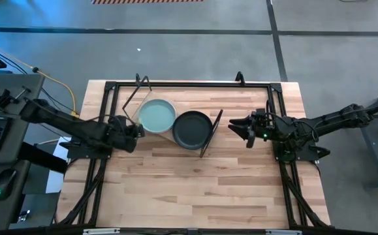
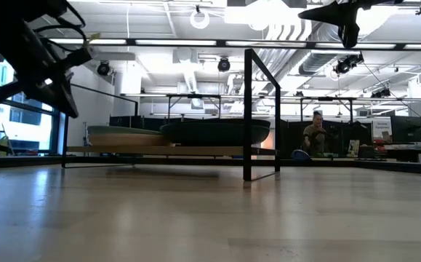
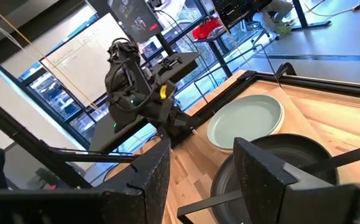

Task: Place and stack plates onto a shelf
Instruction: Stack the blue plate on top of the pink plate on the shelf

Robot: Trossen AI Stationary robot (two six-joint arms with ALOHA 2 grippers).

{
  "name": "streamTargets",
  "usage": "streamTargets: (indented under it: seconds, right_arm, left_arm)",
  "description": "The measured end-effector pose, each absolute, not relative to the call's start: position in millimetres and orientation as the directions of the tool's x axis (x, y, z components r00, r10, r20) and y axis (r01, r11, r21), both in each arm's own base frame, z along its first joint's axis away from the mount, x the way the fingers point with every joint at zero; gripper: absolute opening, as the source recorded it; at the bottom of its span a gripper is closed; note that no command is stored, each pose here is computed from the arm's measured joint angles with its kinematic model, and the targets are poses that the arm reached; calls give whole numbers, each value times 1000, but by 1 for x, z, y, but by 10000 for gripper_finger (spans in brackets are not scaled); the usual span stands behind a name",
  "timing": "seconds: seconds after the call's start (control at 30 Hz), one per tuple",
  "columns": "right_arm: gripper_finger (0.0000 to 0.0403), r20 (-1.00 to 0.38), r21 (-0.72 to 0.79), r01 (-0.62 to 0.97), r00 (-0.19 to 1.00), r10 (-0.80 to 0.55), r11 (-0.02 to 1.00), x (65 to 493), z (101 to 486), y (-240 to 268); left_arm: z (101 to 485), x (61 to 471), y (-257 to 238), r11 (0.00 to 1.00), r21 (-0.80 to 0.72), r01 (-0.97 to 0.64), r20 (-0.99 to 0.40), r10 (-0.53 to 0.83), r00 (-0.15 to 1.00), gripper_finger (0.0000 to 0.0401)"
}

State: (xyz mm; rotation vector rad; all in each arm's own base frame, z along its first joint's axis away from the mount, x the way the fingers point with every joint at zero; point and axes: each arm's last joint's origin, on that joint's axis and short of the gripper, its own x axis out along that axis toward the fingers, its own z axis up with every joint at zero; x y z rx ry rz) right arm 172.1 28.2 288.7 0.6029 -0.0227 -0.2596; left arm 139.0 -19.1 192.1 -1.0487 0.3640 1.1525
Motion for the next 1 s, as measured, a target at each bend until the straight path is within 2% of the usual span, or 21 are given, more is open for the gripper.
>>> streamTargets:
  seconds: [0.3,0.57,1.0]
  right_arm:
    - [155,-57,562,242,965,-255,791,172,288,28]
    - [155,-57,562,243,965,-256,791,172,288,28]
    - [155,-57,562,243,965,-257,791,172,288,28]
  left_arm:
    - [193,141,-17,42,-503,-863,-647,643,409,0]
    - [187,146,-10,55,-414,-909,-675,651,347,0]
    - [176,163,-9,65,-381,-922,-676,661,325,0]
